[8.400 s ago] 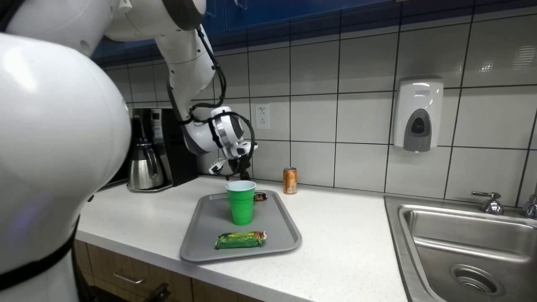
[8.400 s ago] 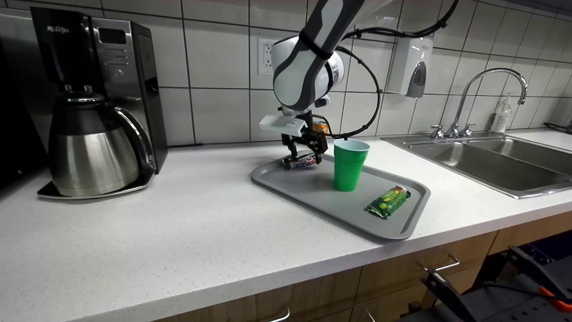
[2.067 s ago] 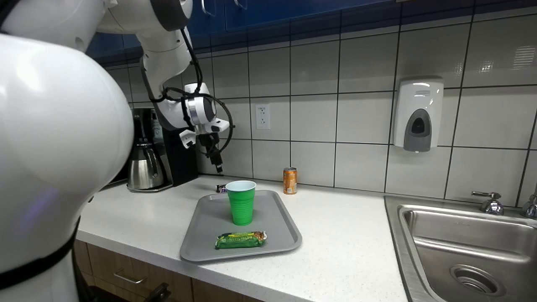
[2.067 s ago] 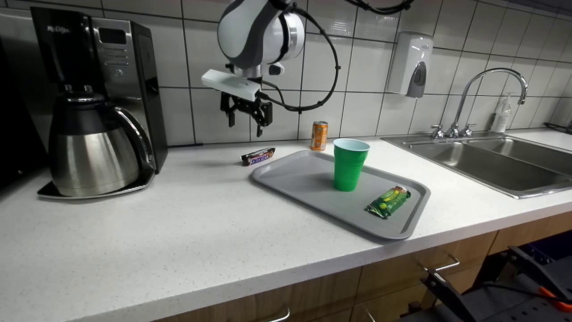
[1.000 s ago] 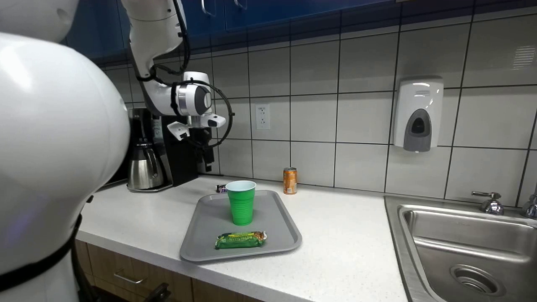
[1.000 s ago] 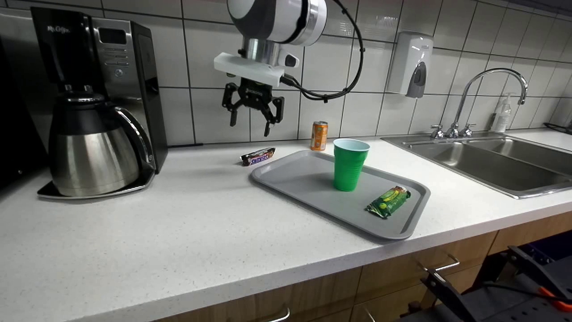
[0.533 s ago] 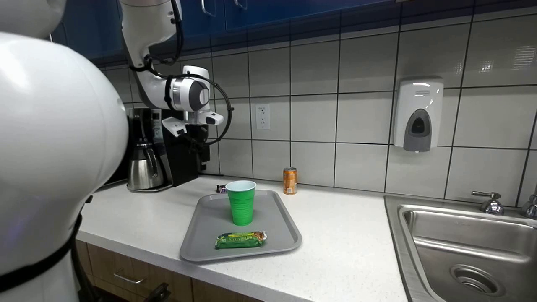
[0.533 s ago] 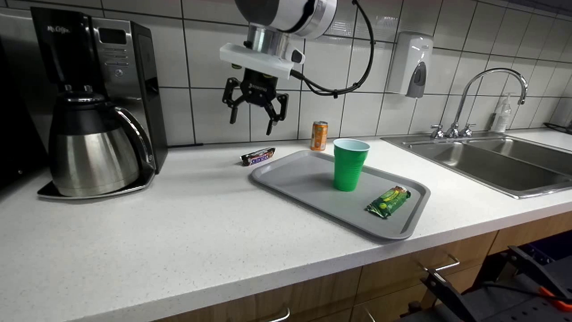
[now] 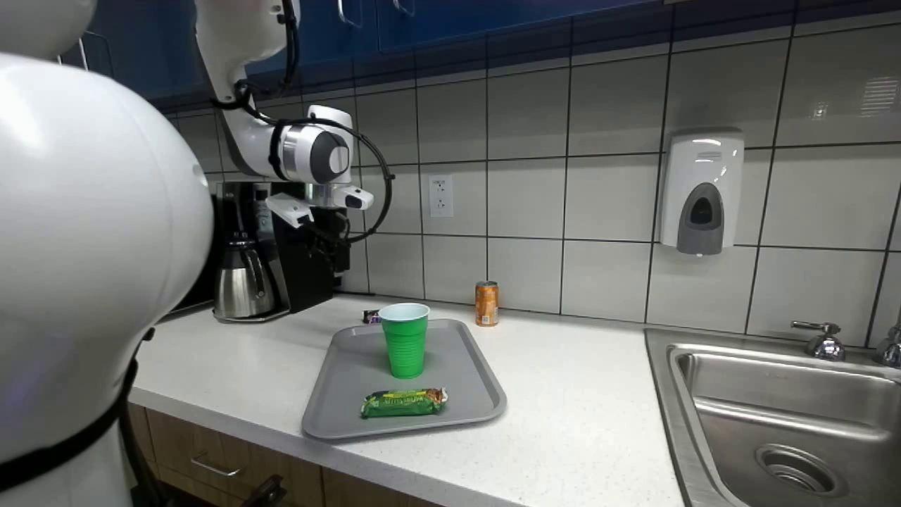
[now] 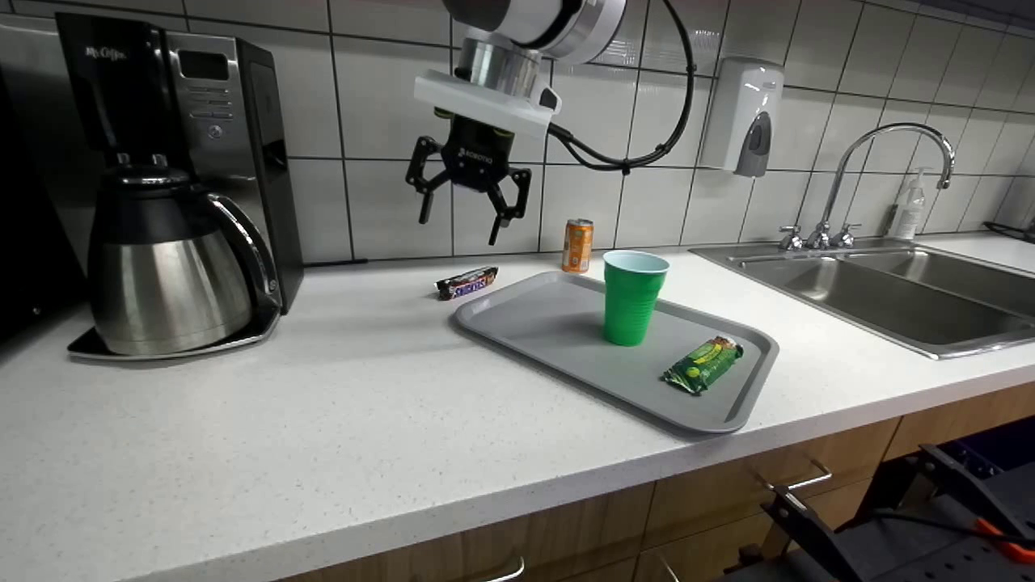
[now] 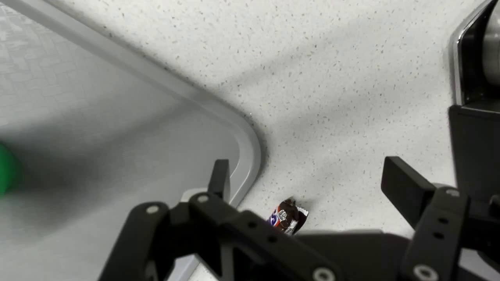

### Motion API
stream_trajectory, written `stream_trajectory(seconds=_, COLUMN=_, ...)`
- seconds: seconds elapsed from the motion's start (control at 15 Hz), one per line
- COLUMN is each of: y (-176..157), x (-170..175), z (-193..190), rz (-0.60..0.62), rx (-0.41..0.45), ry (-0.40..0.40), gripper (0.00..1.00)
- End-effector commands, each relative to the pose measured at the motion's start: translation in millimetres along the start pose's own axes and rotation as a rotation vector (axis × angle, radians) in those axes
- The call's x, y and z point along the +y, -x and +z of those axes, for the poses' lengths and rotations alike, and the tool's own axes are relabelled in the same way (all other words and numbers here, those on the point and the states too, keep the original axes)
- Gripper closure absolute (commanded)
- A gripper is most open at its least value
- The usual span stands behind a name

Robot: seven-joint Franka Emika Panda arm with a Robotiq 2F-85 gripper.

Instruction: Remove the chocolate bars from the tray

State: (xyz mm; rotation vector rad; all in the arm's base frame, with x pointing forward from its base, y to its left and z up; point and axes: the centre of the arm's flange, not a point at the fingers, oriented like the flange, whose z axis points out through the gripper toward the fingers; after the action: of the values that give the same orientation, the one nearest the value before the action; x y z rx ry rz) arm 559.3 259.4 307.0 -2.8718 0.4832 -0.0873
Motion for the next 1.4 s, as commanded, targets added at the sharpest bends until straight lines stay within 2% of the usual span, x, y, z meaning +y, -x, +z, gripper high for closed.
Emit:
stream_trajectory(seconds=0.0, y=11.6, x=17.1, z=-16.0, rz=-0.071, rx=-0.033, ry=-0.029, gripper=0.0)
stream_trajectory(seconds=0.8, y=11.4, x=29.9, z=-21.4, rz=-0.355, rx=-0.081, ry=-0.092, gripper=0.0)
stream_trajectory(seconds=1.33, y=1.6, x=28.1, z=-34.2, rz=-0.392, rx=-0.157, ry=-0.174, gripper=0.0)
